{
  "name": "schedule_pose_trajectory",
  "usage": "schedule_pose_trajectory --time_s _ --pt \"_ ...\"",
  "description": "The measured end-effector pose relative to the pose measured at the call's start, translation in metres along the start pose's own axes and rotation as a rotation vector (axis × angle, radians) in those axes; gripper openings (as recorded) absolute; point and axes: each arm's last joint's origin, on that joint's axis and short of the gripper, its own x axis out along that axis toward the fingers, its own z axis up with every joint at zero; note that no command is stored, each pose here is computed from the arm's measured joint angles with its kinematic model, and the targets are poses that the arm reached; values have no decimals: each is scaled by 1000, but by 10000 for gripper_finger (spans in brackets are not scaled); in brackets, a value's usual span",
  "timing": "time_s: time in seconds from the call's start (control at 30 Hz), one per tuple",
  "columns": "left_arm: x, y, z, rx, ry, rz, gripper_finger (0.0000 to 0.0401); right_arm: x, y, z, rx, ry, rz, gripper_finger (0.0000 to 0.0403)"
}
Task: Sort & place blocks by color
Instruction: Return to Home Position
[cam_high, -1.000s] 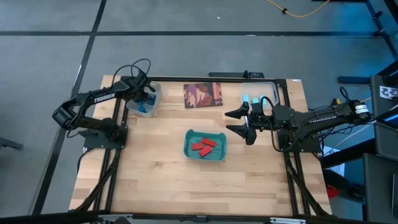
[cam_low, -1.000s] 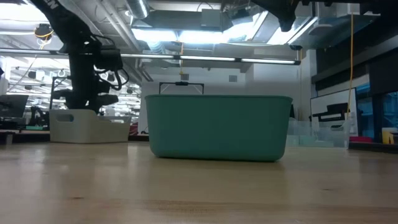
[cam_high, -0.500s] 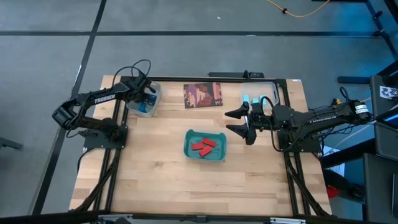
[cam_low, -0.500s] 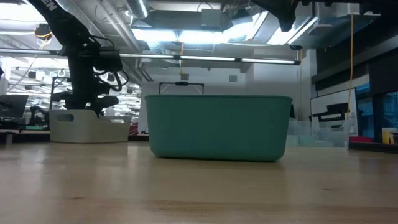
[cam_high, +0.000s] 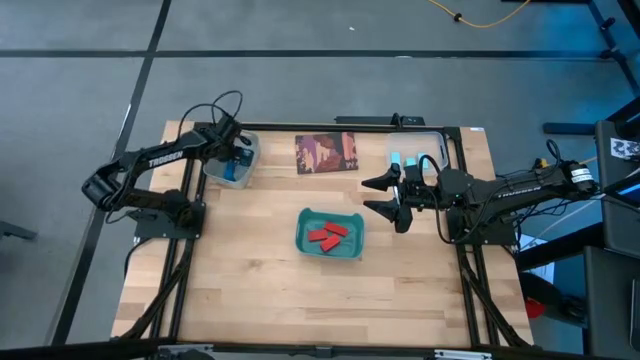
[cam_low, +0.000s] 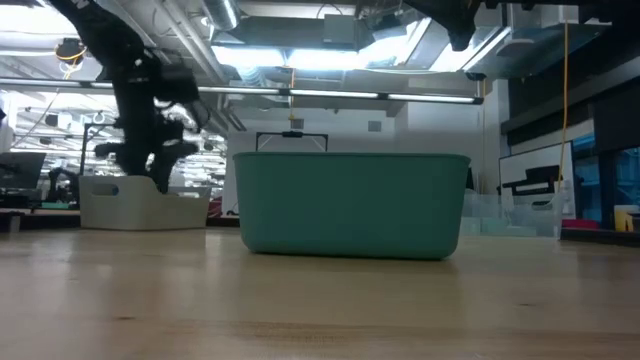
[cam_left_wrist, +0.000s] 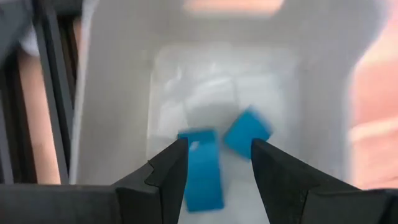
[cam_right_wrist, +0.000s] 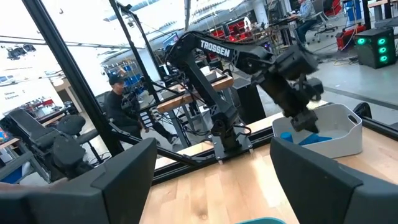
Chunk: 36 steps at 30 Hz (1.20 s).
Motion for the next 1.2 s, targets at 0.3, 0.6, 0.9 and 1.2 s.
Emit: schedule_pose_trajectory --time_s 0.3,0.6,0.9,1.2 --pt "-89 -9 62 4 -369 -200 166 0 0 0 0 0 0 318" --pt "-206 -25 64 132 -884 -778 166 0 0 0 0 0 0 318" --pt "-228 -57 5 222 -926 -1250 166 0 0 0 0 -1 0 318" --pt "-197 -102 -69 217 -831 -1404 166 0 0 0 1 -4 2 318"
